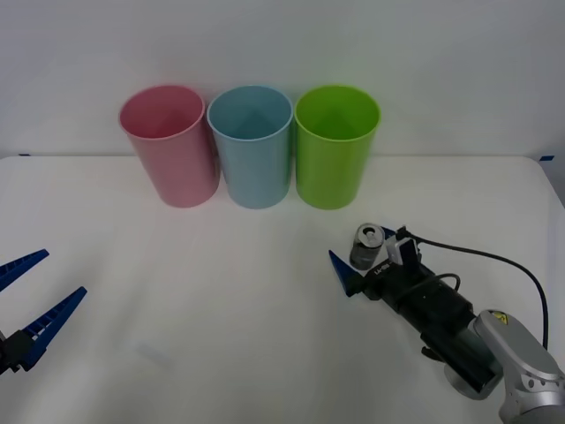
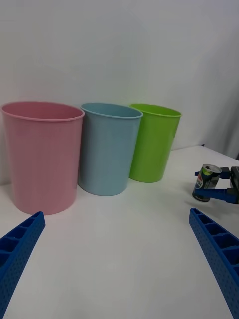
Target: Grasp the object on the table and drop it into the matching bin: aluminum can to the light blue bin, PET bottle to the pink bin.
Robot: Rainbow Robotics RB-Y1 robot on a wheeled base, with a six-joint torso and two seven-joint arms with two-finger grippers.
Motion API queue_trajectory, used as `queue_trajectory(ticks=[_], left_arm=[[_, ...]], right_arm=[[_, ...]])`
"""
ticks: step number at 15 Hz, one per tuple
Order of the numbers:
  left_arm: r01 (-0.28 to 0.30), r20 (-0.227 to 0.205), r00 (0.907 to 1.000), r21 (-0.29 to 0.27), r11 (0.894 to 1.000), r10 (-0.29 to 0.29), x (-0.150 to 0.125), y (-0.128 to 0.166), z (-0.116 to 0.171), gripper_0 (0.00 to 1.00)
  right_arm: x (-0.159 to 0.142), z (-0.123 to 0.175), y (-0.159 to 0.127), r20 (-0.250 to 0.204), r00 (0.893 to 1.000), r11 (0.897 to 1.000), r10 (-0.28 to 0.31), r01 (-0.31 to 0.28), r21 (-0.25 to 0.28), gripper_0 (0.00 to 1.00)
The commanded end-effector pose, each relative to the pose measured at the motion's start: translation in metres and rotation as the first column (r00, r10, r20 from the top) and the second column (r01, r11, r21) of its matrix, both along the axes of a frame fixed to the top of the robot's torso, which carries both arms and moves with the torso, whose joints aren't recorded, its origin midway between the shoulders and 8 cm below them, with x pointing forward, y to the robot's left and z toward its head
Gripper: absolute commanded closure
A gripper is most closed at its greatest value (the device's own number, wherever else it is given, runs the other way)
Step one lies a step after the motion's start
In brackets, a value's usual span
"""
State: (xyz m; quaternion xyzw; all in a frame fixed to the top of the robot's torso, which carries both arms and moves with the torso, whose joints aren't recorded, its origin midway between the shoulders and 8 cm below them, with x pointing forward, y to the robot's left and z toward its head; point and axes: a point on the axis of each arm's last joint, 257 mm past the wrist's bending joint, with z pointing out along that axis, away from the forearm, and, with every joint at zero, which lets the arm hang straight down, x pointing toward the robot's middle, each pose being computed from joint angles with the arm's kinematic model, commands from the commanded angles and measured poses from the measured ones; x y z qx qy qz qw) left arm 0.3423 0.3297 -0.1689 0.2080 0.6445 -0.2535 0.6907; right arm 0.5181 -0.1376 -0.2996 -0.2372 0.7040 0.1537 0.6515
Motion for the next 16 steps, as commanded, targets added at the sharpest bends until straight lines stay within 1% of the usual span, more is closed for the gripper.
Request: queue_trajectory(ticks=[1, 2, 3, 10, 13, 16], left_arm=[[0.0, 0.0, 1.0, 0.0, 1.0, 0.0, 0.0, 0.0, 0.0, 0.0], [0.0, 0.0, 1.0, 0.0, 1.0, 0.0, 0.0, 0.0, 0.0, 0.0], [0.0, 0.0, 1.0, 0.0, 1.0, 0.0, 0.0, 0.0, 0.0, 0.0], [0.0, 0.0, 1.0, 0.0, 1.0, 0.0, 0.0, 0.0, 0.0, 0.0], [0.0, 0.0, 1.0, 0.0, 1.0, 0.0, 0.0, 0.0, 0.0, 0.0], [0.0, 0.0, 1.0, 0.0, 1.0, 0.0, 0.0, 0.0, 0.0, 0.0]], right_arm=[[0.002, 0.001, 0.001, 0.003, 1.0, 1.0, -0.004, 0.004, -0.008, 0.35], [0.002, 0.001, 0.002, 0.004, 1.0, 1.0, -0.003, 0.003, -0.01, 0.86], [0.003, 0.001, 0.001, 0.004, 1.0, 1.0, -0.004, 0.004, -0.01, 1.0], [0.003, 0.001, 0.003, 0.0, 1.0, 1.0, -0.003, 0.003, -0.004, 1.0], [0.001, 0.007, 0.003, 0.007, 1.0, 1.0, 0.016, -0.016, 0.019, 1.0], [-0.003, 0.024, 0.002, 0.033, 0.998, 0.996, 0.053, -0.056, 0.07, 1.0]])
